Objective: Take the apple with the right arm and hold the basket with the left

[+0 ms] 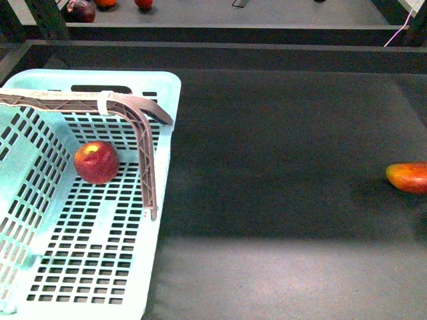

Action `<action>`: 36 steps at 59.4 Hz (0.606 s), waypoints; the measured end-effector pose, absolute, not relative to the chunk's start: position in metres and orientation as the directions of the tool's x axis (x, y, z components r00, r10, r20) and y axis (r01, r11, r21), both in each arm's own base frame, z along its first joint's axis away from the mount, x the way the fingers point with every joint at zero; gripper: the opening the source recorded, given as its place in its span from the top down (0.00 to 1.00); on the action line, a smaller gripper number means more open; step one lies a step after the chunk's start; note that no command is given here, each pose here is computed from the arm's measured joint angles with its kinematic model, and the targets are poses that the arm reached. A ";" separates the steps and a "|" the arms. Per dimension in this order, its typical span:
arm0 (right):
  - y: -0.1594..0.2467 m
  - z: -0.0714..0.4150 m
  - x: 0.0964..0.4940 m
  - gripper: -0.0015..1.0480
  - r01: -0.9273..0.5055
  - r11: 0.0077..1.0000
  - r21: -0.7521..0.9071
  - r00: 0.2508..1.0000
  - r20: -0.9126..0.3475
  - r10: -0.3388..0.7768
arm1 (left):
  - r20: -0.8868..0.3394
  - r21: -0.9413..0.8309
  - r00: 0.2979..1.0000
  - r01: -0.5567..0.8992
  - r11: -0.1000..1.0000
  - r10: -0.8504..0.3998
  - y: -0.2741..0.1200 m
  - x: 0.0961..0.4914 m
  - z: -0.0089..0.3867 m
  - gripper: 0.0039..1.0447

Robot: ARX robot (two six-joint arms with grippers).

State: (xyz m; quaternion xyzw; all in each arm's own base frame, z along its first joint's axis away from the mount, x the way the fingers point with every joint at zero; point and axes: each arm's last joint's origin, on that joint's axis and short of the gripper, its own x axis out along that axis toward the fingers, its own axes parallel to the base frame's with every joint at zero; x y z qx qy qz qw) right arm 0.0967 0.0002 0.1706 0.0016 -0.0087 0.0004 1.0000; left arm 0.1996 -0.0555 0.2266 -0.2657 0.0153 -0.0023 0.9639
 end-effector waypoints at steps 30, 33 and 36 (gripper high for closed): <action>0.000 0.171 0.097 0.09 -0.001 1.000 0.003 1.000 0.017 0.001 | -0.007 -0.018 1.000 0.004 1.000 -0.005 -0.016 0.153 0.189 0.97; 0.000 0.171 0.097 0.09 -0.001 1.000 0.003 1.000 0.017 0.001 | -0.007 -0.017 1.000 0.004 1.000 -0.004 -0.014 0.149 0.187 0.97; 0.000 0.171 0.097 0.09 -0.001 1.000 0.003 1.000 0.017 0.001 | -0.004 -0.016 1.000 0.005 1.000 -0.005 -0.013 0.146 0.185 0.97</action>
